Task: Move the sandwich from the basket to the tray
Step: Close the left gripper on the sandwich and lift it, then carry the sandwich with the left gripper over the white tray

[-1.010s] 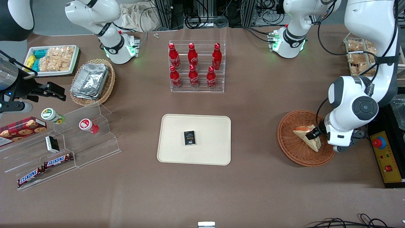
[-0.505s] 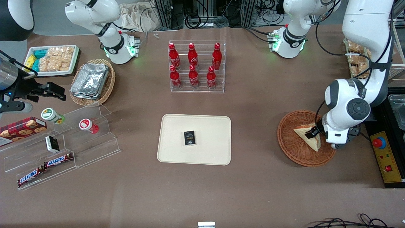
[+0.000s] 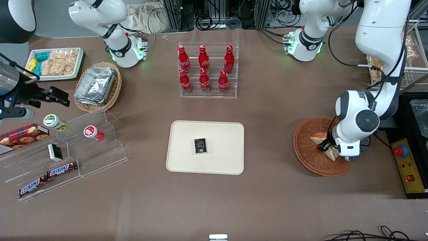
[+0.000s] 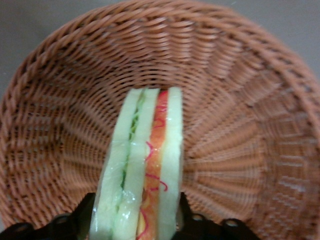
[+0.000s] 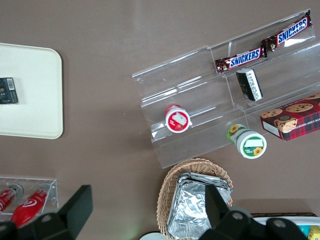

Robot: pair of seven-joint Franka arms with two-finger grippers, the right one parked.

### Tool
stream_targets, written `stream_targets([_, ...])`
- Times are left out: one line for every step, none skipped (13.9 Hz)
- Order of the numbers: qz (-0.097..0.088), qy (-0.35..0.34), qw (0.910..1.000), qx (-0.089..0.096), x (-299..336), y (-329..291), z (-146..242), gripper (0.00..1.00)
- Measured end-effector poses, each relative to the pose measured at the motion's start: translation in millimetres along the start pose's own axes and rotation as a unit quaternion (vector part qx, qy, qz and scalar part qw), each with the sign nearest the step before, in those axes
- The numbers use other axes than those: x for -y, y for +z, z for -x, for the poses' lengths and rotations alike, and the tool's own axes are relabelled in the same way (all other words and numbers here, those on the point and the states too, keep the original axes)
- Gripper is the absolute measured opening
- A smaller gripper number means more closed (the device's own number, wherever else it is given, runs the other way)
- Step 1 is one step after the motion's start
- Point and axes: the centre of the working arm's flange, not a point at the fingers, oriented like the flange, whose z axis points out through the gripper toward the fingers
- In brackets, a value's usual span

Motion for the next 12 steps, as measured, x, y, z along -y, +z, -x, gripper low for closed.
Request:
stream_targets([0.002,0.000,1.0000,-0.002,-5.5,-1.9,2.9,0.56])
stream_targets([0.003,0.002,1.0000,-0.003,-9.0,-2.9,5.4,0.48])
stream_targets([0.003,0.004,1.0000,-0.004,-10.9,-4.4,6.0,0.41])
stream_targets([0.002,0.009,0.9999,-0.004,-12.2,-8.4,4.4,0.38])
stream_targets([-0.006,0.021,0.9998,0.001,-13.9,-19.7,1.0,0.37])
stream_targets([-0.021,0.038,0.9990,0.011,-16.6,-40.9,-3.5,0.35])
stream_targets([-0.036,0.056,0.9975,0.021,-22.6,-72.6,-7.3,0.35])
stream_targets([-0.044,0.073,0.9959,0.030,-33.1,-114.8,-8.2,0.31])
stream_targets([-0.042,0.088,0.9946,0.038,-46.7,-161.8,-4.2,0.26])
stream_targets([-0.030,0.105,0.9931,0.043,-61.8,-207.8,4.9,0.20])
stream_targets([-0.012,0.129,0.9906,0.044,-77.2,-247.5,17.9,0.20])
stream_targets([0.008,0.158,0.9866,0.040,-94.1,-279.1,35.2,0.20])
